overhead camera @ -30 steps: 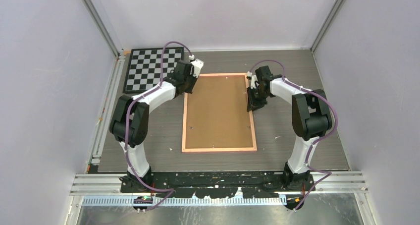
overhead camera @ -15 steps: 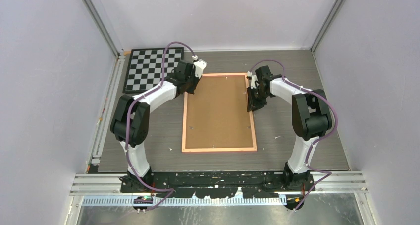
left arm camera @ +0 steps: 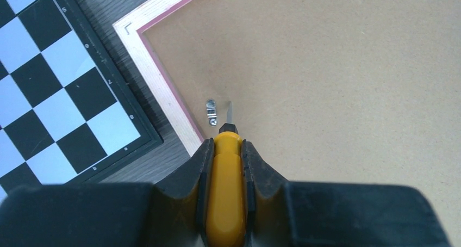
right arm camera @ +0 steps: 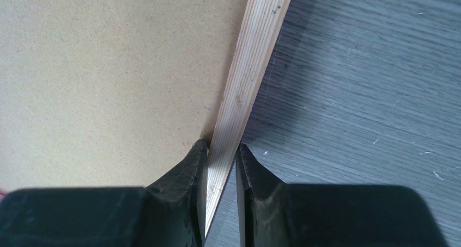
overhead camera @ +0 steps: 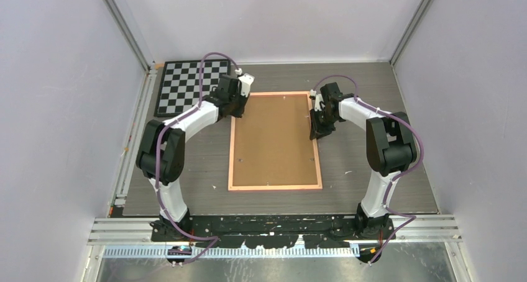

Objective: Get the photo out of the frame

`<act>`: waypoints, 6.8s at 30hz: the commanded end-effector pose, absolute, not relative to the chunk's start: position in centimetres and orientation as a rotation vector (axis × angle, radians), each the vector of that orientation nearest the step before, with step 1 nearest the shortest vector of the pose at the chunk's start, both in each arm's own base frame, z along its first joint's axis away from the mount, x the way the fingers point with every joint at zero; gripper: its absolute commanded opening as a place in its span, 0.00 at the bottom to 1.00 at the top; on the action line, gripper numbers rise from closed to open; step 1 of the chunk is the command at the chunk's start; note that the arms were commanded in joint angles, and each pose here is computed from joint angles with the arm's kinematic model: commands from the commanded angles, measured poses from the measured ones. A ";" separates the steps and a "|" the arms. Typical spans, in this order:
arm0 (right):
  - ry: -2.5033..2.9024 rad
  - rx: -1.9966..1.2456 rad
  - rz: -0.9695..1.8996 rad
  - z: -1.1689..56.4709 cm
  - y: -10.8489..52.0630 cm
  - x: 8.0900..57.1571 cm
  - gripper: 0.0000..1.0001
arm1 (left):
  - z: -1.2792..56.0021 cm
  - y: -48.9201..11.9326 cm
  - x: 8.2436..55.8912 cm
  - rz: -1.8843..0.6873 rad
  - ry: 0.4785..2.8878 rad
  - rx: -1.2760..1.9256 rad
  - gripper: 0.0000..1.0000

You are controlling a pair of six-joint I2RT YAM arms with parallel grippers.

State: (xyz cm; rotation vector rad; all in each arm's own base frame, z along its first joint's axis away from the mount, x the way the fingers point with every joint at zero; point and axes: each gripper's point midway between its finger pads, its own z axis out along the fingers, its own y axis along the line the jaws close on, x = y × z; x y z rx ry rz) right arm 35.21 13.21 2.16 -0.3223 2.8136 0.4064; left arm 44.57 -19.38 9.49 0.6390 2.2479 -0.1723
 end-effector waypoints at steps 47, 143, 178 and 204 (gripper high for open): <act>2.969 -0.418 0.408 -1.6 13.0 31.8 0.01 | 6.6 -18.0 42.1 -0.151 2.372 0.706 0.00; 2.529 -0.849 0.378 10.0 32.6 36.9 0.58 | 23.1 -10.1 34.2 -0.604 2.232 0.194 0.00; 2.360 -1.616 0.337 4.6 31.2 26.8 0.02 | 24.1 -9.3 34.5 -0.613 2.186 0.164 0.00; 1.902 -2.271 0.156 4.9 25.1 16.3 0.05 | 19.3 -13.6 32.7 -0.411 2.309 0.749 0.00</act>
